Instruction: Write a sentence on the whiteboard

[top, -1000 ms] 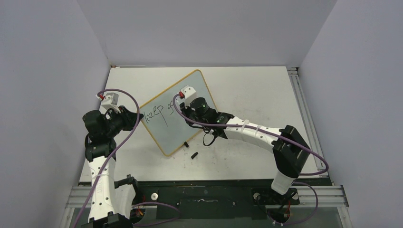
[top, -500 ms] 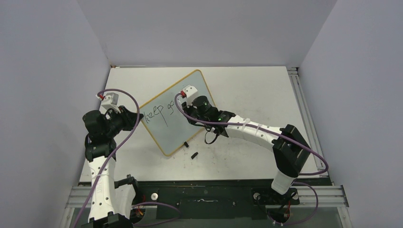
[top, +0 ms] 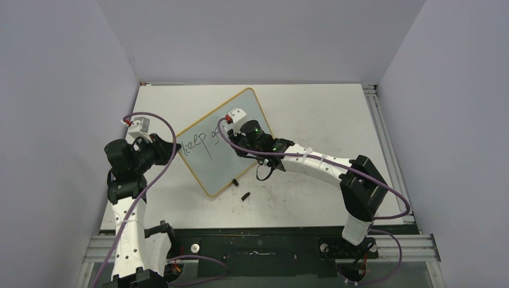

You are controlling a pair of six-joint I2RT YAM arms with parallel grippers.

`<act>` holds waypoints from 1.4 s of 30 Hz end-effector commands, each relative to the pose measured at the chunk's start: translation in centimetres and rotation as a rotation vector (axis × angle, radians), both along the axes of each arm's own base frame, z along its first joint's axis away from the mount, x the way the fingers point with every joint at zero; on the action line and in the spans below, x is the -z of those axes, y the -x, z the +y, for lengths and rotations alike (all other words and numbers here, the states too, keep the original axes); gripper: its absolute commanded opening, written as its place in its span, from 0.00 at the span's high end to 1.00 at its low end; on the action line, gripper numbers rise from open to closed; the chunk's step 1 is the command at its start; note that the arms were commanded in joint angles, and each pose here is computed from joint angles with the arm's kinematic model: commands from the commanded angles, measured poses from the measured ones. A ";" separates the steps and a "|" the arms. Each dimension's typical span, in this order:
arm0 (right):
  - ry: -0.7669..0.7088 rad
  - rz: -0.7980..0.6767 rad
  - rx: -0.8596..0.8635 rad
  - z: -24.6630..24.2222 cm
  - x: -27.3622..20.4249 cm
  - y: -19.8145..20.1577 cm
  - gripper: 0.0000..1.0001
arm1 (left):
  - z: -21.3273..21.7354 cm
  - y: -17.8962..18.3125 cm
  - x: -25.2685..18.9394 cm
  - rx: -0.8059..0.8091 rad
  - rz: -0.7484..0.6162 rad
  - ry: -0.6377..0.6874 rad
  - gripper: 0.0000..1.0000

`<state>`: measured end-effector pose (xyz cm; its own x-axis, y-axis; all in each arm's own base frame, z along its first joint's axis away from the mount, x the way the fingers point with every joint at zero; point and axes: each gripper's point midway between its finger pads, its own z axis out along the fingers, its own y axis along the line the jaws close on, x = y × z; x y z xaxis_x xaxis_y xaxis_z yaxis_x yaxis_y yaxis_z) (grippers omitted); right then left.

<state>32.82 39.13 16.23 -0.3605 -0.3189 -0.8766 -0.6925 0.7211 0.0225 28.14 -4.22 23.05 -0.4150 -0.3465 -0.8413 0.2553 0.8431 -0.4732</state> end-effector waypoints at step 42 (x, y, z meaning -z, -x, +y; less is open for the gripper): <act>0.006 -0.040 0.021 -0.4 -0.4 0.4 0.95 | 0.7 -0.5 -1.4 -0.021 -0.045 -0.035 1.00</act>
